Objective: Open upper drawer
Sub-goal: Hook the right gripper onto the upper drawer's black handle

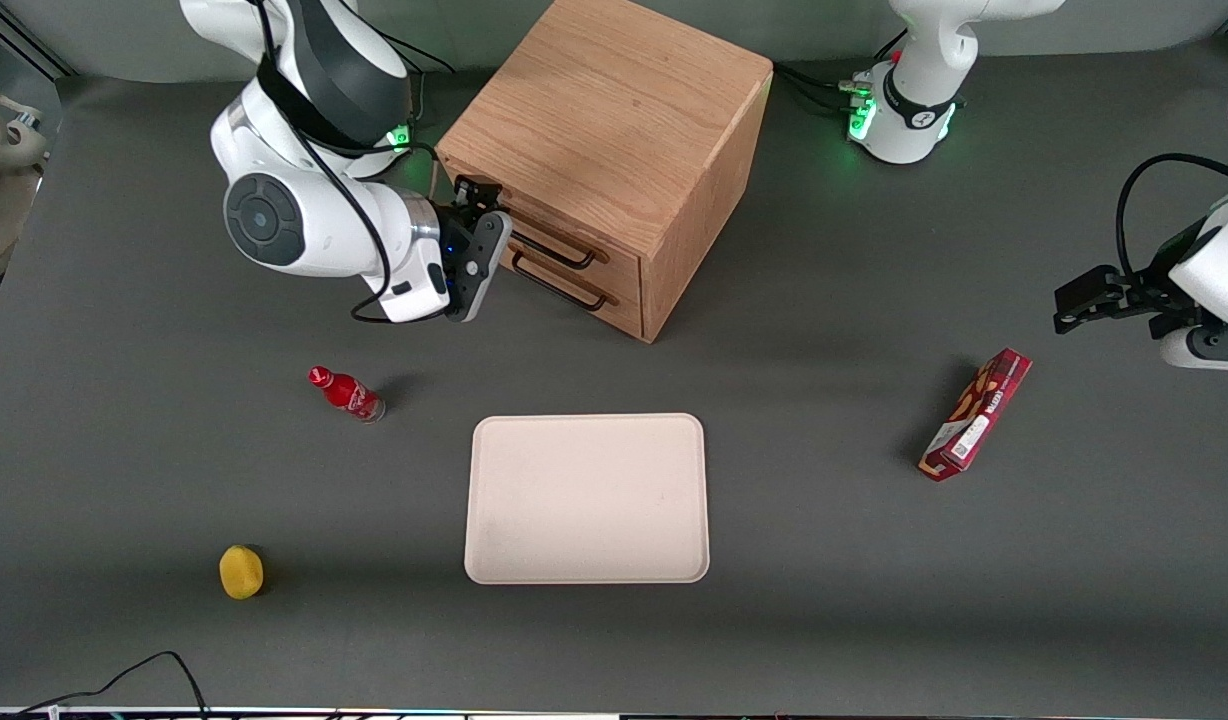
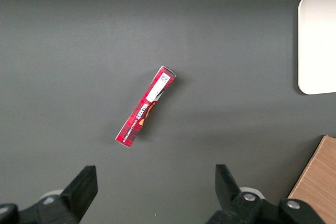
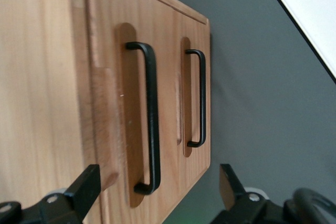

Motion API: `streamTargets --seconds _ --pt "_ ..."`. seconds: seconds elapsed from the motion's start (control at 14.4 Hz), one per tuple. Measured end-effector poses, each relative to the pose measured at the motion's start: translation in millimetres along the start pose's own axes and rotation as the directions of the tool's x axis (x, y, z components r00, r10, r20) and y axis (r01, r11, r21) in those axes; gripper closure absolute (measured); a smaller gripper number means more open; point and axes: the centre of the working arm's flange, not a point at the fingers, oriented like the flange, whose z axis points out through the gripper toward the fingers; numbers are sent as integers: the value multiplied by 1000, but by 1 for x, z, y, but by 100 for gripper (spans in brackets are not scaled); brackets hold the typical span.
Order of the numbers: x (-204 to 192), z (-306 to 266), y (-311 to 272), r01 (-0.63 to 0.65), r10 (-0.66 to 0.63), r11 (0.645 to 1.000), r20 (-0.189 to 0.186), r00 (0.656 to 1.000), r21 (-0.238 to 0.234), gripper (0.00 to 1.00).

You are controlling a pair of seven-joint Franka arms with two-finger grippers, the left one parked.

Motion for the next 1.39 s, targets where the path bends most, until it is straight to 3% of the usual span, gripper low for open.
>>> streamTargets --seconds 0.49,1.39 --pt "5 41 -6 -50 50 999 2 999 -9 0" --pt "4 65 -3 -63 63 998 -19 998 -28 0"
